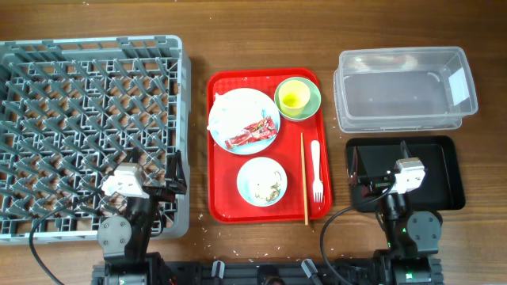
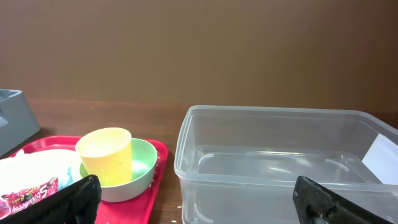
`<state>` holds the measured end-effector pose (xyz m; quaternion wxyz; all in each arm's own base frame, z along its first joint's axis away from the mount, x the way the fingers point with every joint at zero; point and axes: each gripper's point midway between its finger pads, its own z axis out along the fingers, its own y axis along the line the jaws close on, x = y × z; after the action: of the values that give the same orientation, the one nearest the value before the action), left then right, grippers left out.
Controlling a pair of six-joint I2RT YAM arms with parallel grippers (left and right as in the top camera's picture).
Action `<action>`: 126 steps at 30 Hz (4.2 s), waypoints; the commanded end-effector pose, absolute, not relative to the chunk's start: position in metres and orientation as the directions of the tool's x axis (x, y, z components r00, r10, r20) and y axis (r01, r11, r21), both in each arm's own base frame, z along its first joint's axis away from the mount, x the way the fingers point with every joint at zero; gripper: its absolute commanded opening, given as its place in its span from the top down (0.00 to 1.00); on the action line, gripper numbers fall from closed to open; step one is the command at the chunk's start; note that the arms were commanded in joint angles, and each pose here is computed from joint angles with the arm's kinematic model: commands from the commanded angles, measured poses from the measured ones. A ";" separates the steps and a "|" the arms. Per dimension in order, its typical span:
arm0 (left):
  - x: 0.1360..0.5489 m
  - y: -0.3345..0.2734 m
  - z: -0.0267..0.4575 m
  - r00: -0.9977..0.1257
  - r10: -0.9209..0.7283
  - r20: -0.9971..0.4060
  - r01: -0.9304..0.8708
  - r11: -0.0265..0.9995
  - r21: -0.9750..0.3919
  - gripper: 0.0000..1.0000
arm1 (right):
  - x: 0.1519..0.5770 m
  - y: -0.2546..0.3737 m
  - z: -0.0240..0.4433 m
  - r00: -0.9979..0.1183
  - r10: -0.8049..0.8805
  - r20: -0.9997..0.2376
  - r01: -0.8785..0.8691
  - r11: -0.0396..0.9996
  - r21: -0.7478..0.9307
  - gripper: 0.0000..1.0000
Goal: Sort waste into correct bins and load items into the dishwasher rack
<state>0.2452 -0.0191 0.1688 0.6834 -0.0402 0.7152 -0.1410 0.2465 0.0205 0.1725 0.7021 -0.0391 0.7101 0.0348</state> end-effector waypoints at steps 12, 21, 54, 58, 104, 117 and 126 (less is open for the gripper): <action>0.245 -0.013 0.160 -0.087 -0.259 -0.962 0.092 0.959 -0.267 0.00 | 0.213 0.070 0.271 -0.128 0.817 -0.562 -0.532 0.422 0.734 0.00; 0.245 -0.013 0.161 -0.086 -0.259 -0.962 0.092 0.959 -0.267 0.00 | 0.223 0.122 0.357 -0.156 0.369 -0.916 -0.690 0.623 0.368 0.00; 0.245 -0.013 0.160 -0.087 -0.259 -0.962 0.092 0.959 -0.267 0.00 | 0.353 0.337 0.205 -0.830 0.158 -0.535 -0.141 0.869 0.474 0.07; 0.245 -0.013 0.160 -0.087 -0.259 -0.962 0.092 0.959 -0.267 0.00 | 0.363 0.308 0.160 -0.812 0.331 -0.481 0.131 0.906 0.402 0.25; 0.245 -0.013 0.160 -0.087 -0.259 -0.962 0.092 0.959 -0.267 0.00 | 0.354 0.265 0.014 -0.798 0.491 -0.349 0.483 0.868 0.115 0.52; 0.245 -0.013 0.160 -0.087 -0.259 -0.962 0.092 0.959 -0.267 0.00 | 0.359 0.269 0.047 -0.817 0.435 -0.379 0.415 0.899 0.139 0.96; 0.245 -0.013 0.161 -0.086 -0.259 -0.962 0.092 0.959 -0.267 0.00 | 0.360 0.269 0.144 -0.779 0.426 -0.460 0.318 0.901 0.295 0.96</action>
<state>0.2453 -0.0151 0.1618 0.6737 -0.0514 0.7251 -0.1329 0.3551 0.2701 0.1204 0.2432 0.2029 0.9443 0.0890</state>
